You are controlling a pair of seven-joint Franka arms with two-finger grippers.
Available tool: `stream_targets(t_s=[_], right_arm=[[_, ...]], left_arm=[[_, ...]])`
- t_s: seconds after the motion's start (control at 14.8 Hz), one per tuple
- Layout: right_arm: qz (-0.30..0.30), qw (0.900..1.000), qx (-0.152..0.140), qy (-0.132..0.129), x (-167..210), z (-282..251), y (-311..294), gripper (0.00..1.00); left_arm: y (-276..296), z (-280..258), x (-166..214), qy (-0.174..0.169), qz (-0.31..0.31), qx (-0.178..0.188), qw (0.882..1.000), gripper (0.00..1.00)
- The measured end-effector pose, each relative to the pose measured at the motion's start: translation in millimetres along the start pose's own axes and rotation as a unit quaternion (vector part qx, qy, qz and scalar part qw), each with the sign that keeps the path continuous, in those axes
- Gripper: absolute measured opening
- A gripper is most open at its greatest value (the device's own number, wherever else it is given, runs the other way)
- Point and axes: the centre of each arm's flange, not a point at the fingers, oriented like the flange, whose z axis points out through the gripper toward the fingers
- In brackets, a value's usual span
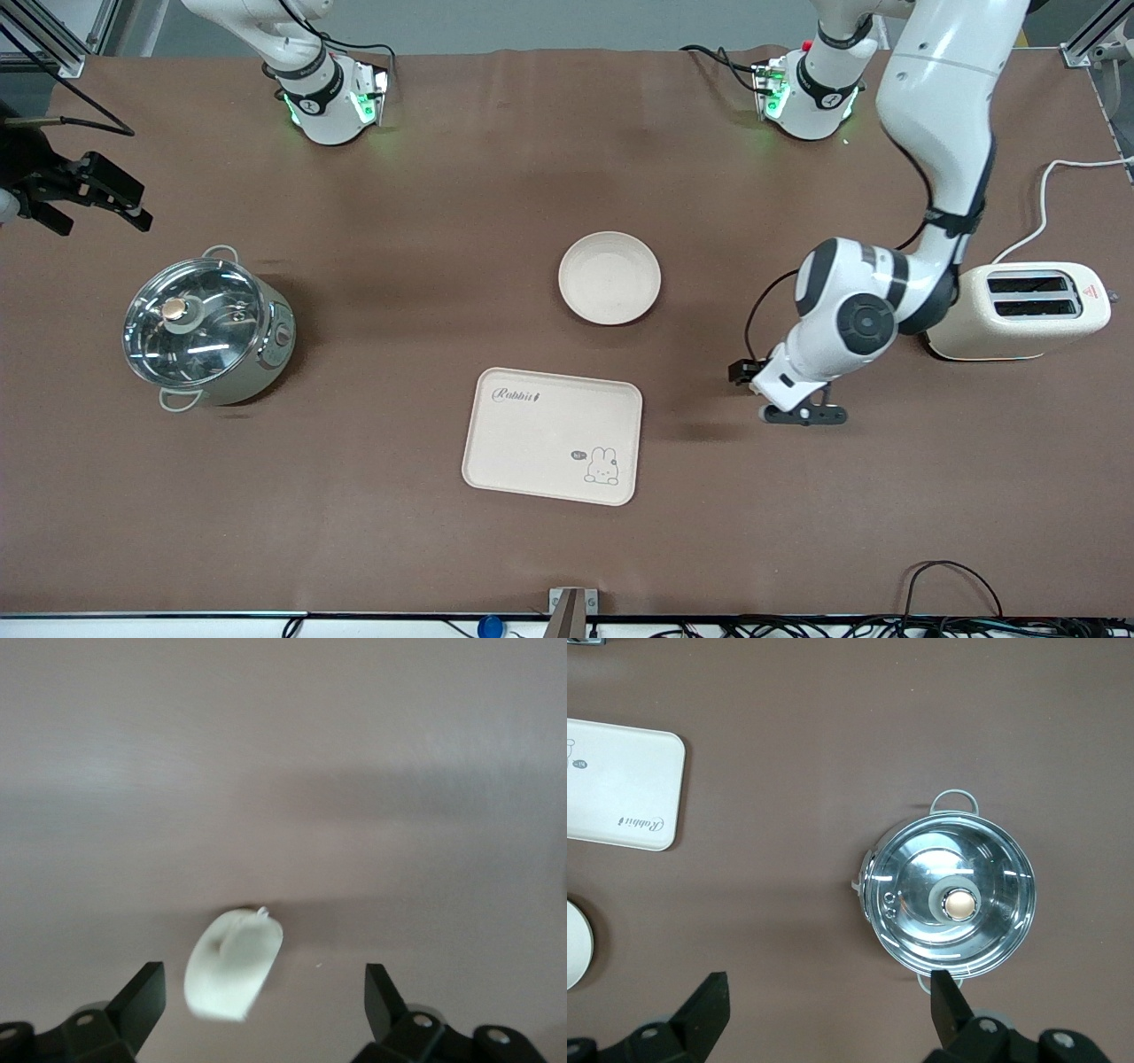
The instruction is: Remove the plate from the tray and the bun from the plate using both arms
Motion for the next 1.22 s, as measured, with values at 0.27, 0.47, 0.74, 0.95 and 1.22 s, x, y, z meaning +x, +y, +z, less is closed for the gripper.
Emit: stream_targets(t_s=[0.27, 0.47, 0.74, 0.95, 1.22], right_arm=[[0.0, 1.0, 0.0, 0.0, 0.0, 0.0, 0.0, 1.0], [0.0, 1.0, 0.0, 0.0, 0.0, 0.0, -0.1, 1.0], [0.0, 1.0, 0.0, 0.0, 0.0, 0.0, -0.1, 1.0], [0.0, 1.0, 0.0, 0.0, 0.0, 0.0, -0.1, 1.0], [0.0, 1.0, 0.0, 0.0, 0.0, 0.1, -0.1, 1.0]], left_arm=[[-25.6, -110.8, -7.0, -0.015, -0.043, 0.01, 0.999, 1.0], [-21.9, -186.7, -25.8, 0.0, -0.059, 0.009, 0.998, 1.0], [-22.5, -278.5, -48.0, -0.005, -0.062, 0.028, 0.998, 1.0], [-26.5, -328.0, -62.9, 0.002, -0.064, 0.033, 0.997, 1.0], [-40.5, -352.9, -75.3, 0.011, -0.075, 0.033, 0.997, 1.0]])
